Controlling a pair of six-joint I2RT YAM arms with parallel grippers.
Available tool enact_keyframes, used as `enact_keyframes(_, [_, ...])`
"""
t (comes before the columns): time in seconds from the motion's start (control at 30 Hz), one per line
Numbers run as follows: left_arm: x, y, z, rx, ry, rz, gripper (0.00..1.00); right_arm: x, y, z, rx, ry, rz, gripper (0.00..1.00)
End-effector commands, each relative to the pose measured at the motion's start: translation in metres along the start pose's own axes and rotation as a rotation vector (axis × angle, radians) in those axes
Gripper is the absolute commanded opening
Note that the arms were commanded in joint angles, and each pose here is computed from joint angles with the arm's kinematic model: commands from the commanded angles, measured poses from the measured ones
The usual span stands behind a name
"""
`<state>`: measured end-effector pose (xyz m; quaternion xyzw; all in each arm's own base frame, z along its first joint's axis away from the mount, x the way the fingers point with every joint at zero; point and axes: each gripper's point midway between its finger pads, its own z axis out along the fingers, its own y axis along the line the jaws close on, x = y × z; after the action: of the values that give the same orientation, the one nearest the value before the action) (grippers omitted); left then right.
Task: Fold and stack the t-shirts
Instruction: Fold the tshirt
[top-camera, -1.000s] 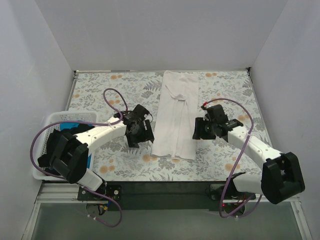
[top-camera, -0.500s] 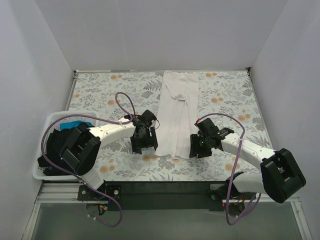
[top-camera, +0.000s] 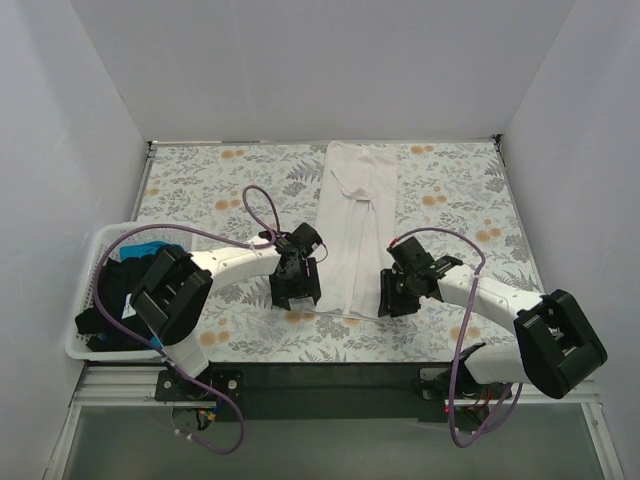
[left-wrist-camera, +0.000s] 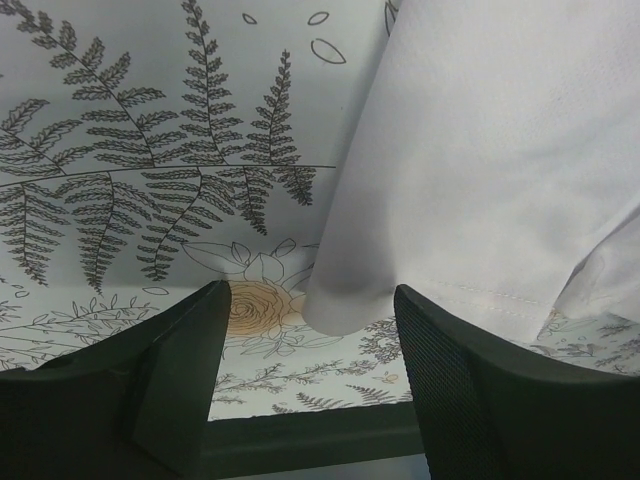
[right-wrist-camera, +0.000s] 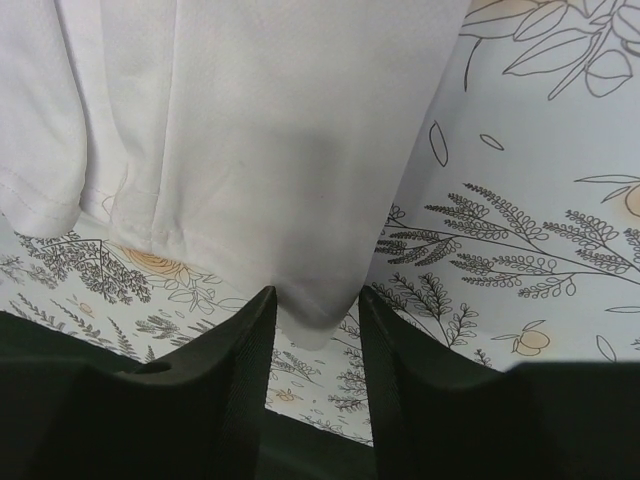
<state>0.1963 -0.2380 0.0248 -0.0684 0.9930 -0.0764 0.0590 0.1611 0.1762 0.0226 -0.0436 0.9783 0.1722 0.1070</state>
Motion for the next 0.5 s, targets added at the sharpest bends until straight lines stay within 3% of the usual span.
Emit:
enact_keyframes(0.0, [-0.002,-0.008,-0.001,0.016,-0.011,0.012,0.65,0.004,-0.001,0.003,0.006,0.005,0.014,0.44])
enact_keyframes(0.23, [0.003,-0.005,0.01,-0.013,0.011,0.019,0.58,0.01,-0.002,0.006,0.003,0.034,0.013,0.29])
enact_keyframes(0.27, [0.003,-0.004,0.011,-0.017,0.014,0.018,0.57,0.01,-0.002,0.007,0.001,0.035,0.012,0.24])
enact_keyframes(0.33, [0.005,-0.002,0.013,-0.024,0.02,0.016,0.49,0.01,-0.001,0.007,-0.003,0.041,0.012,0.17])
enact_keyframes(0.4, [0.007,-0.001,0.013,-0.029,0.024,0.019,0.39,0.011,0.0,0.006,-0.012,0.045,0.009,0.04])
enact_keyframes(0.47, [0.009,0.002,0.009,-0.029,0.024,0.022,0.17,0.012,0.004,0.002,-0.03,0.046,-0.001,0.01])
